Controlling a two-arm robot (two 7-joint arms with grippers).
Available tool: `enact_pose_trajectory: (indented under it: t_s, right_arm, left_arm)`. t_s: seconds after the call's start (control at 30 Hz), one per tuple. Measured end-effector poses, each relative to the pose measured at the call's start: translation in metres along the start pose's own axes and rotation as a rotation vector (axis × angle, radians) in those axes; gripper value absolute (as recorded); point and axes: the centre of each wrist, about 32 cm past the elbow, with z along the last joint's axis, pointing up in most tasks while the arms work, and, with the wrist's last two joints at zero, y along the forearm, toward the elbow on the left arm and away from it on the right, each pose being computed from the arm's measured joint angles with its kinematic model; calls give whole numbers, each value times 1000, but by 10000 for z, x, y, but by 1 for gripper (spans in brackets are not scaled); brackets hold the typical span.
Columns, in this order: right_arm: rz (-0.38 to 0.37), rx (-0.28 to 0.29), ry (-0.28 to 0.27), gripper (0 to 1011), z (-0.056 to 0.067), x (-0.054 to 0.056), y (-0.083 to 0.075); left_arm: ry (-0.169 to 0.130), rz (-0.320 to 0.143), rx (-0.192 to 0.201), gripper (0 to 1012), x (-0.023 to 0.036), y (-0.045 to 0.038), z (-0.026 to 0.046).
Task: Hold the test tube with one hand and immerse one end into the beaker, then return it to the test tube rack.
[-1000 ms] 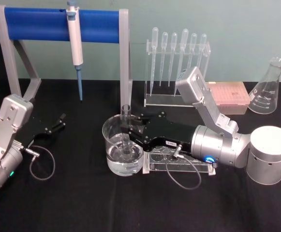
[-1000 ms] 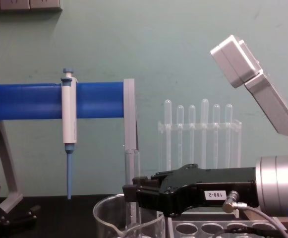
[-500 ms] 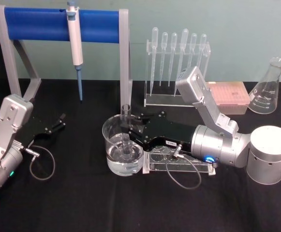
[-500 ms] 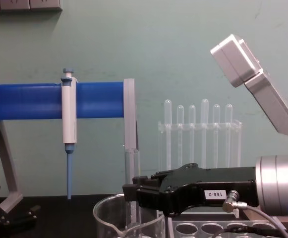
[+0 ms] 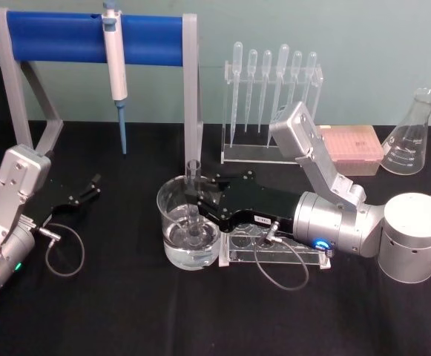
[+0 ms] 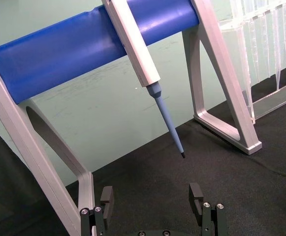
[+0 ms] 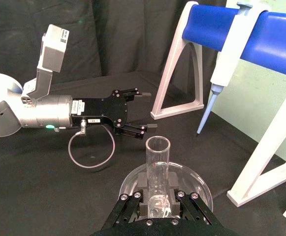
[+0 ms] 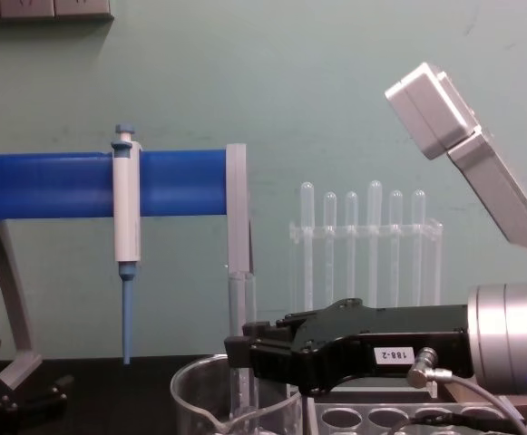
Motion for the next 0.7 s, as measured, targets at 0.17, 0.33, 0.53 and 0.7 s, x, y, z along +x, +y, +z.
enact_pose_trajectory:
  t_s: [0.17,0.33,0.53,0.7]
  right_arm:
    - [0,0,0,241,0,0,0]
    - [0,0,0,241,0,0,0]
    - [0,0,0,241,0,0,0]
    - [0,0,0,241,0,0,0]
  left_arm:
    - [0,0,0,1000,0,0,0]
    - [0,0,0,1000,0,0,0]
    - [0,0,0,1000,0,0,0]
    - [0,0,0,1000,0,0,0]
